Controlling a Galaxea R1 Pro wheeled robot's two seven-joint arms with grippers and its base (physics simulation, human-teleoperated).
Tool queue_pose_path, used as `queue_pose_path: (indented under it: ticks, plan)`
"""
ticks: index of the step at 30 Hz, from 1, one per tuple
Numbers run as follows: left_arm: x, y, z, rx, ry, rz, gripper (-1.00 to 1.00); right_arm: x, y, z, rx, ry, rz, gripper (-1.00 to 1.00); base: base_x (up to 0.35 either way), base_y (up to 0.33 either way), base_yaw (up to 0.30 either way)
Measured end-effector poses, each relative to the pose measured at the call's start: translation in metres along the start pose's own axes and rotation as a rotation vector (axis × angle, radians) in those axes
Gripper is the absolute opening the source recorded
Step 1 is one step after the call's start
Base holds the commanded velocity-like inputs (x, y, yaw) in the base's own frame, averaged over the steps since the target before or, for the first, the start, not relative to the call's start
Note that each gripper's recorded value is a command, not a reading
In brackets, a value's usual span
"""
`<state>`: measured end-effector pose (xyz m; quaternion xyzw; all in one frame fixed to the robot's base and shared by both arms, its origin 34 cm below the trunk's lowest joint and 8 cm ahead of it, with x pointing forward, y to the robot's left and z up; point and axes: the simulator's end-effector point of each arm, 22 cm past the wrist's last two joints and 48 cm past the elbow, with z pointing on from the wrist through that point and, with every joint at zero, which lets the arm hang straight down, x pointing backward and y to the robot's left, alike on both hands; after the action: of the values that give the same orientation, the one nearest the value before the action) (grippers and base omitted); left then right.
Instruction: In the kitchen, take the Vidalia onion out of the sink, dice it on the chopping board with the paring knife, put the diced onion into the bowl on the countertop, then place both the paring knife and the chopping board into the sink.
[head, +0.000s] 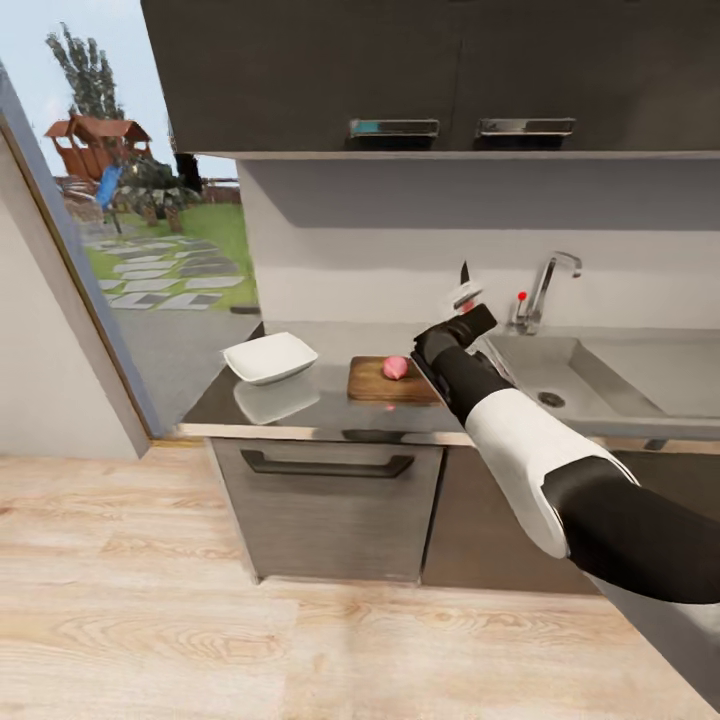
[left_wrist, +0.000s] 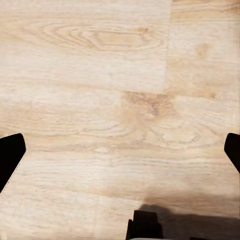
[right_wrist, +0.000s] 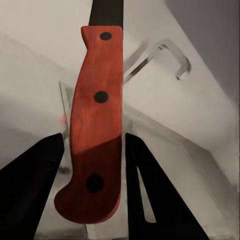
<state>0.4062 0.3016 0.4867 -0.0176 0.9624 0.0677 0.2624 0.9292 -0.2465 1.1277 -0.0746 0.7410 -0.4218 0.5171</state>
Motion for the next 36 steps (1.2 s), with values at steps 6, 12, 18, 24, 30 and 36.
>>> queue_pose_path:
  ticks: [6,12,18,24,30,36]
  plan:
    - [0.000,0.000,0.000,0.000,0.000,0.000,1.00,0.024,-0.006,0.002,0.064,0.068,-0.080,-1.00,-0.021,0.117,0.000]
    - [0.000,0.000,0.000,0.000,0.000,0.000,1.00,0.040,-0.009,0.003,0.135,0.085,-0.170,-1.00,-0.001,0.007,0.000]
    - [0.000,0.000,0.000,0.000,0.000,0.000,1.00,0.043,-0.018,0.002,0.198,0.081,-0.210,-1.00,0.000,0.000,0.000]
    - [0.000,0.000,0.000,0.001,0.000,0.000,1.00,0.043,-0.019,0.002,0.206,0.080,-0.215,-1.00,0.000,0.000,0.000]
    - [0.000,0.000,0.000,0.000,-0.001,0.000,1.00,0.043,-0.019,0.001,0.206,0.079,-0.216,-1.00,0.024,0.009,0.000]
    - [0.000,0.000,0.000,0.000,-0.002,0.000,1.00,0.043,-0.019,0.001,0.204,0.078,-0.215,-1.00,0.190,0.157,0.000]
